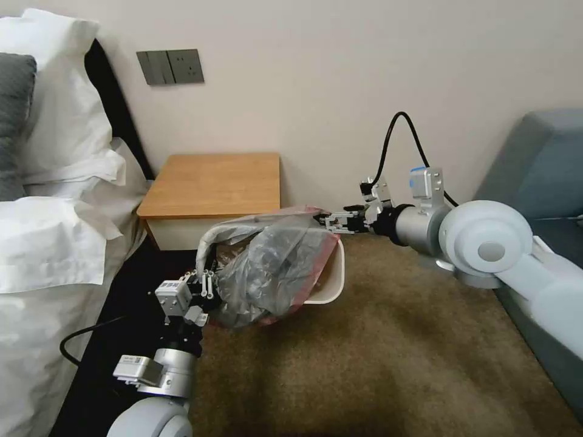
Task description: Pick up the garbage bag from the table and place it over the trash can.
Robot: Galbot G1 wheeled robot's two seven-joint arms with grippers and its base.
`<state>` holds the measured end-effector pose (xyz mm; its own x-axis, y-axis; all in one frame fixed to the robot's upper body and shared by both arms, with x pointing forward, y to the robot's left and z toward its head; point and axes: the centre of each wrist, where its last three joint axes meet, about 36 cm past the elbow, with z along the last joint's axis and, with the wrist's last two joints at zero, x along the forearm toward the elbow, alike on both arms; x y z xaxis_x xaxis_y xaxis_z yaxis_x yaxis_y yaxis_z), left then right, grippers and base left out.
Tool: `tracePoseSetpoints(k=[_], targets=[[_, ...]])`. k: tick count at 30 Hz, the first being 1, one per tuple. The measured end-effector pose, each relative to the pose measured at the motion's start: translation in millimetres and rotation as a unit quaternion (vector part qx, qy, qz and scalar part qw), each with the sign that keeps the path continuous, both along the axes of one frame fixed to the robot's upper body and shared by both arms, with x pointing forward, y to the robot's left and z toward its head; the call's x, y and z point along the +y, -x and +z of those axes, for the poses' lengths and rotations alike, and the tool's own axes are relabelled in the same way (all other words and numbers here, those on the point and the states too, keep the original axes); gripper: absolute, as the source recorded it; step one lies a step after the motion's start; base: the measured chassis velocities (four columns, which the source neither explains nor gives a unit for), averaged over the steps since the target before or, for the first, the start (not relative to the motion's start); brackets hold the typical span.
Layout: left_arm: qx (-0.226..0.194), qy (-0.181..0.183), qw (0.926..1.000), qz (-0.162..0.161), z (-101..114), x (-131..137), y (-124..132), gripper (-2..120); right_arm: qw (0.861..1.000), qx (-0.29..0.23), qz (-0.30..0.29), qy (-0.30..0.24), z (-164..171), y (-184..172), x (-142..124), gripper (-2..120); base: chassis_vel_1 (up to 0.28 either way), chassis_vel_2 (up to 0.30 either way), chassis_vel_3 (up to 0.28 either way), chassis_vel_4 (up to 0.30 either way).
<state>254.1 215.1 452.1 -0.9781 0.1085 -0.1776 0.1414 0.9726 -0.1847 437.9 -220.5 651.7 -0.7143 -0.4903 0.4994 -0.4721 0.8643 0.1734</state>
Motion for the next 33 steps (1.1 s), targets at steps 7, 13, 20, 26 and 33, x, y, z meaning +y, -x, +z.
tracePoseSetpoints(k=[7,13,20,26,33], targets=[[-0.003,0.002,1.0000,0.000,2,-1,1,6,1.000,0.017,-0.006,0.003,5,-2,-14,100,0.000,0.000,0.000,0.000],[-0.003,0.002,1.0000,0.001,2,-1,1,6,1.000,0.026,-0.001,0.004,2,2,-22,100,0.000,0.000,0.000,0.000],[0.000,0.014,0.9999,0.001,2,0,0,6,0.999,0.019,0.021,0.015,-7,18,-42,100,0.000,0.000,0.000,0.000],[0.009,0.031,0.9995,-0.003,6,-2,1,6,0.998,0.006,0.062,0.016,-18,32,-58,100,0.000,0.000,0.000,0.000],[0.026,0.052,0.9983,-0.007,11,-5,1,6,0.996,0.022,0.087,0.029,-47,49,-67,100,0.000,0.000,0.000,0.000]])
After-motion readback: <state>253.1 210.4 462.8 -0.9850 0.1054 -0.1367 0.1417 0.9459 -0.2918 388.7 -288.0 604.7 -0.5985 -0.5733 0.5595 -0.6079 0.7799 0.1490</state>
